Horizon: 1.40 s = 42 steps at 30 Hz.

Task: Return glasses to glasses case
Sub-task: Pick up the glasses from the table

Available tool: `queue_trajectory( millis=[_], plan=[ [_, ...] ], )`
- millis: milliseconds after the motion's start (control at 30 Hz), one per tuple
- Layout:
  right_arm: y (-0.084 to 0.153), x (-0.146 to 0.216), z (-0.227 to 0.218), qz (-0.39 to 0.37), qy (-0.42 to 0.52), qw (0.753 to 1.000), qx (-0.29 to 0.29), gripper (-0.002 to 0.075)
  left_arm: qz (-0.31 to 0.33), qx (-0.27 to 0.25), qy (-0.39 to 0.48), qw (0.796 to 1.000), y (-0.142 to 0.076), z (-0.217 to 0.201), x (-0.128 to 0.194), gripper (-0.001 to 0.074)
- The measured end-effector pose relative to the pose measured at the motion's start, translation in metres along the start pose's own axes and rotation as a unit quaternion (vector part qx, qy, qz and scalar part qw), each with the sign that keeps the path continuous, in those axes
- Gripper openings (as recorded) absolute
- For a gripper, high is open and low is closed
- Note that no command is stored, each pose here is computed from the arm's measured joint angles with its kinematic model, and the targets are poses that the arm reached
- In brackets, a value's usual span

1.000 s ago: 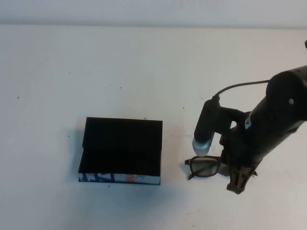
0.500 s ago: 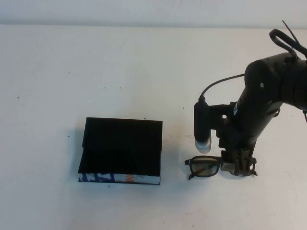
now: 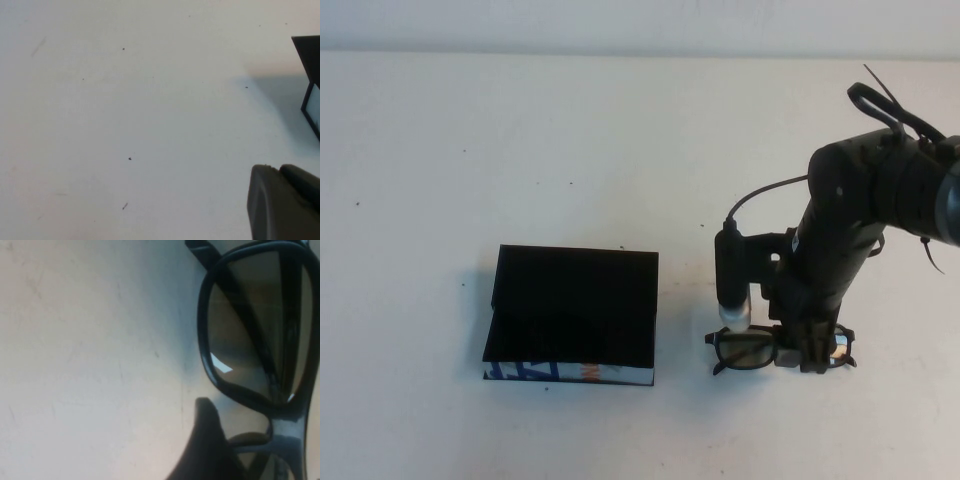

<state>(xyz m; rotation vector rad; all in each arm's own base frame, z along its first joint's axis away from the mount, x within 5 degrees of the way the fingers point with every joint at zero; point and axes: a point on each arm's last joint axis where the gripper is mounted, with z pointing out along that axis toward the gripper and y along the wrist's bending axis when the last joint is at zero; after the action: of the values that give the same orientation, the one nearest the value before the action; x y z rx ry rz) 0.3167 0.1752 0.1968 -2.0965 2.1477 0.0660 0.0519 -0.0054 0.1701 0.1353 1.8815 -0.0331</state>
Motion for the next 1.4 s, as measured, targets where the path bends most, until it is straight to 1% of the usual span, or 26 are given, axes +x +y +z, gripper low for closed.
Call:
queue_trajectory(
  millis=[300,567,800,867,1000,1067,1200,1300,1400],
  plan=[
    [-0.002,0.0,0.012,0.0,0.007,1.0,-0.008,0.0413,0.0,0.0,0.0,1.0,0.0,0.0,0.0,-0.0004],
    [-0.001,0.002,0.012,-0.005,0.016,1.0,-0.013,0.0309,0.0,0.0,0.0,1.0,0.0,0.0,0.0,-0.0004],
    [-0.001,0.003,0.012,-0.009,0.023,1.0,-0.014,0.0274,0.0,0.0,0.0,1.0,0.0,0.0,0.0,-0.0004],
    [-0.001,0.003,0.012,-0.009,0.023,1.0,-0.014,0.0241,0.0,0.0,0.0,1.0,0.0,0.0,0.0,-0.0004],
    [-0.001,0.003,0.012,-0.009,0.023,1.0,-0.015,0.0152,0.0,0.0,0.0,1.0,0.0,0.0,0.0,-0.0004],
    [-0.001,0.003,0.012,-0.009,0.023,1.0,-0.015,0.0128,0.0,0.0,0.0,1.0,0.0,0.0,0.0,-0.0004],
    [0.0,0.004,0.012,-0.009,0.027,0.999,-0.022,0.0106,0.0,0.0,0.0,1.0,0.0,0.0,0.0,-0.0004],
    [0.002,0.005,0.012,-0.005,0.034,0.999,-0.035,0.0071,0.0,0.0,0.0,1.0,0.0,0.0,0.0,-0.0004],
    [0.007,0.003,0.004,0.011,0.035,0.999,-0.037,0.0071,0.0,0.0,0.0,1.0,0.0,0.0,0.0,-0.0004]
  ],
)
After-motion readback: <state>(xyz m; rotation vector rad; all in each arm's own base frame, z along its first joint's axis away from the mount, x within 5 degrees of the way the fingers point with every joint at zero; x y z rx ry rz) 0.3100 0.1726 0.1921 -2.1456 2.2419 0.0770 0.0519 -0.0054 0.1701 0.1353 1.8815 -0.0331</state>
